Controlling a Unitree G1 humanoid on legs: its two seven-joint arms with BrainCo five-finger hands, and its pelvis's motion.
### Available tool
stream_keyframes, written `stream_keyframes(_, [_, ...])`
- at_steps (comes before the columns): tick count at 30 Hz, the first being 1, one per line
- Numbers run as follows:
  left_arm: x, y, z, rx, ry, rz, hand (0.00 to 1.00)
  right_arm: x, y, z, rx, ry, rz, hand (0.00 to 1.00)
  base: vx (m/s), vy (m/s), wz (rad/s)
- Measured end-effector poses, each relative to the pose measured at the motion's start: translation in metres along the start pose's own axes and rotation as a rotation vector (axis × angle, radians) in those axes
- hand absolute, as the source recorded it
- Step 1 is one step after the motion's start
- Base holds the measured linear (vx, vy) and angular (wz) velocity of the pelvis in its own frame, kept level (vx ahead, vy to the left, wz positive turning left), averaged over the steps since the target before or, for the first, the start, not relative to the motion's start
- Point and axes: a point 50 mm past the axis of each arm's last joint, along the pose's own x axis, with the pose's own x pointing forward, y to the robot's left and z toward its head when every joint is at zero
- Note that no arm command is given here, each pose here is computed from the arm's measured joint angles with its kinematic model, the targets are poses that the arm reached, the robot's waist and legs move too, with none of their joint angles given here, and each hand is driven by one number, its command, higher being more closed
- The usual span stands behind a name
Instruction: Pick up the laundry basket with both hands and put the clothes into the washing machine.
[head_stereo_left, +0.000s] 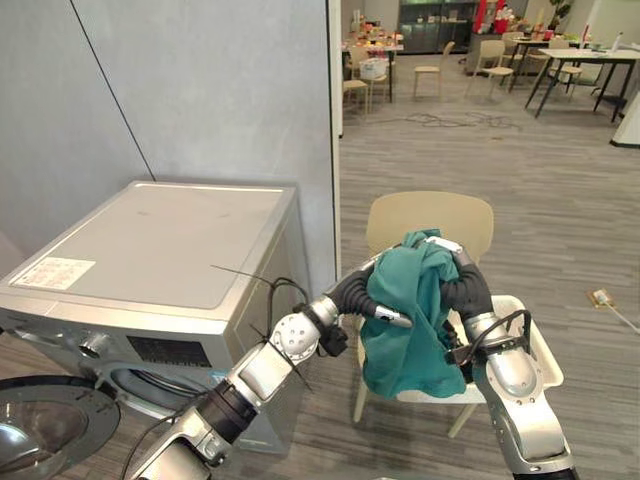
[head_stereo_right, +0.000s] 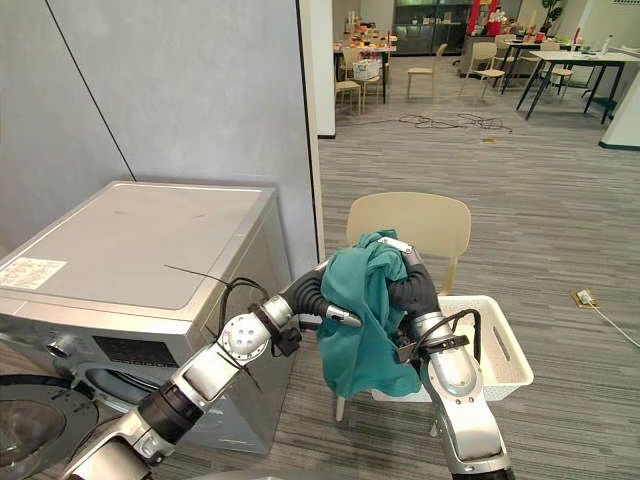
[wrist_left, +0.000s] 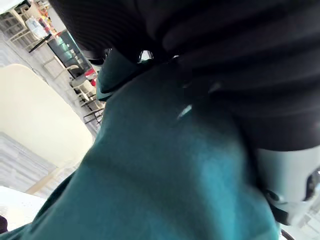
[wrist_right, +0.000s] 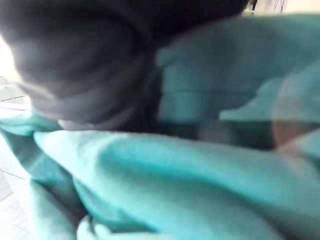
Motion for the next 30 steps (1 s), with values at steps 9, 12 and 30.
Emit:
stream_keyframes(9, [0.004,-0.009,-0.013,-0.099,0.063,-0.020,1.00,0.020,0.029,0.012,0.063,-0.064,0.110,1.00,0.06,0.003,0.03])
stream_keyframes(12, [0.004,-0.007,-0.012,-0.128,0.053,0.014,1.00,0.024,0.033,0.016,0.074,-0.085,0.113,0.00,0.00,0.000,0.00])
stream_keyframes(30, [-0.069,0.067,-0.031,-0.347,0.099,0.787,1.00,0.040,0.051,0.004,0.191,-0.066,0.040,0.00,0.01,-0.009,-0.05])
